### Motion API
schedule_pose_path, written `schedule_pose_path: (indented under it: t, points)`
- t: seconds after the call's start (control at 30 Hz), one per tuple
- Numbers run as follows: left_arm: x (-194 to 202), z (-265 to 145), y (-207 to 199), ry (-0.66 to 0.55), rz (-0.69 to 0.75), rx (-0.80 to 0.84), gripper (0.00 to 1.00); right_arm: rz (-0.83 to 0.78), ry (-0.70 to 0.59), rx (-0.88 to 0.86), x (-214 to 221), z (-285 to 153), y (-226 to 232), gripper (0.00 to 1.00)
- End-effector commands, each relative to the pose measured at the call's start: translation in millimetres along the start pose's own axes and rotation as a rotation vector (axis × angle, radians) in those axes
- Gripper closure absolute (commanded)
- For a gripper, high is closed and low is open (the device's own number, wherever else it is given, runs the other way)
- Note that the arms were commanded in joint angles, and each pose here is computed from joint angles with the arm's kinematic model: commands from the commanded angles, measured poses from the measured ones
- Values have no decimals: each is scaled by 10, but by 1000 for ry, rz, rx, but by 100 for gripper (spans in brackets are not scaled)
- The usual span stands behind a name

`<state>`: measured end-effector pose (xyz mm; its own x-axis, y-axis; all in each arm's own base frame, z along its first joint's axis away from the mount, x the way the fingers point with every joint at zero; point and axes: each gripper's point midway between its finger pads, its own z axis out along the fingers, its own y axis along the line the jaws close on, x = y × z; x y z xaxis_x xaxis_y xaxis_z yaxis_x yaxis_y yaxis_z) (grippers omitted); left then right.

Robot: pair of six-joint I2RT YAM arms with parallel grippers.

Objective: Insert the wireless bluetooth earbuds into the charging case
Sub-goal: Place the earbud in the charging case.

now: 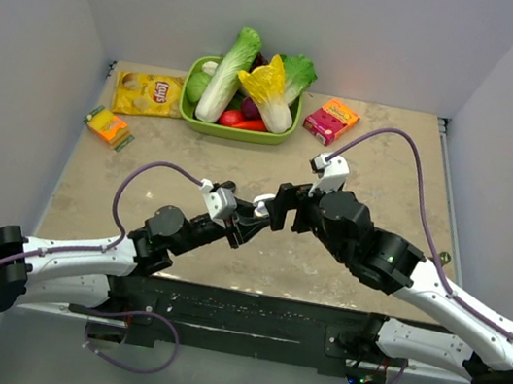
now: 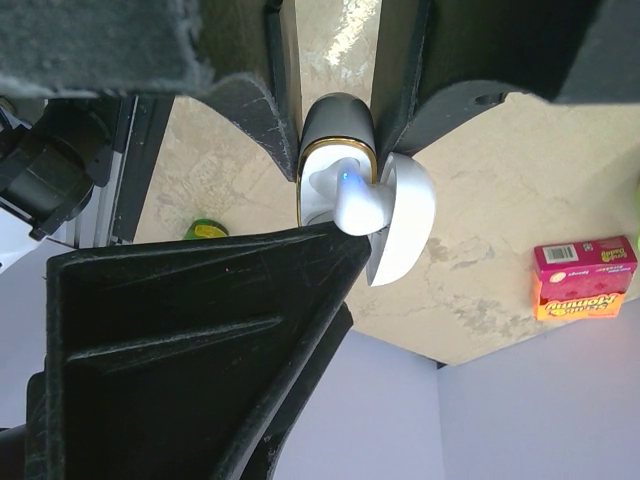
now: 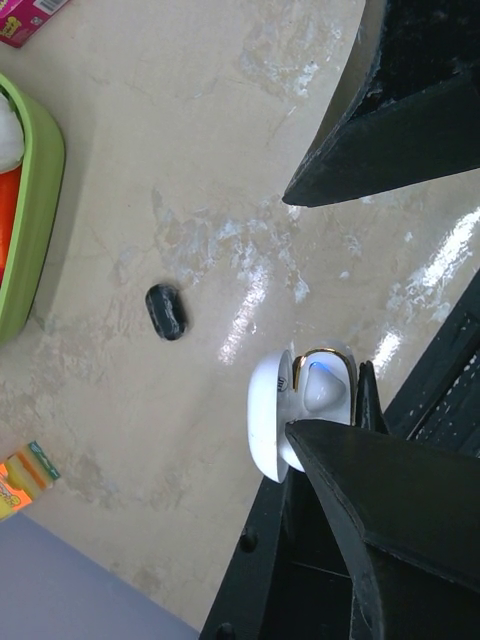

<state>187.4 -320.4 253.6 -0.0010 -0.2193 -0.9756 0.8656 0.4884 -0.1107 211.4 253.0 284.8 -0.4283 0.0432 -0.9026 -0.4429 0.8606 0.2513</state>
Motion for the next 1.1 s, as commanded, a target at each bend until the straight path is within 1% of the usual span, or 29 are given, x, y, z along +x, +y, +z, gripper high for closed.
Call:
schedule_pose_path:
  t: [0.0, 0.23, 0.37, 0.47, 0.63, 1.0, 1.07]
  points:
    - [-220, -4, -57, -83, 26, 29, 100, 10, -47, -96, -160, -48, 166, 10]
    - [-229, 10, -42, -84, 32, 21, 100, 6, -37, -180, -136, -110, 292, 10]
    - [-223, 13, -33, -81, 33, 16, 100, 11, -62, -230, -163, -210, 323, 10]
    - [-230, 24, -50, -82, 34, 25, 100, 35, -94, -182, -239, -224, 235, 10]
    - [-261, 11, -105, -93, 36, 57, 100, 17, -65, -47, -195, -132, 37, 9]
    - [-215, -2, -243, -77, 44, 137, 100, 22, -84, -51, -277, -137, 62, 9]
    - [-210, -4, -258, -73, 45, 146, 100, 43, -118, -67, -356, -213, 61, 9]
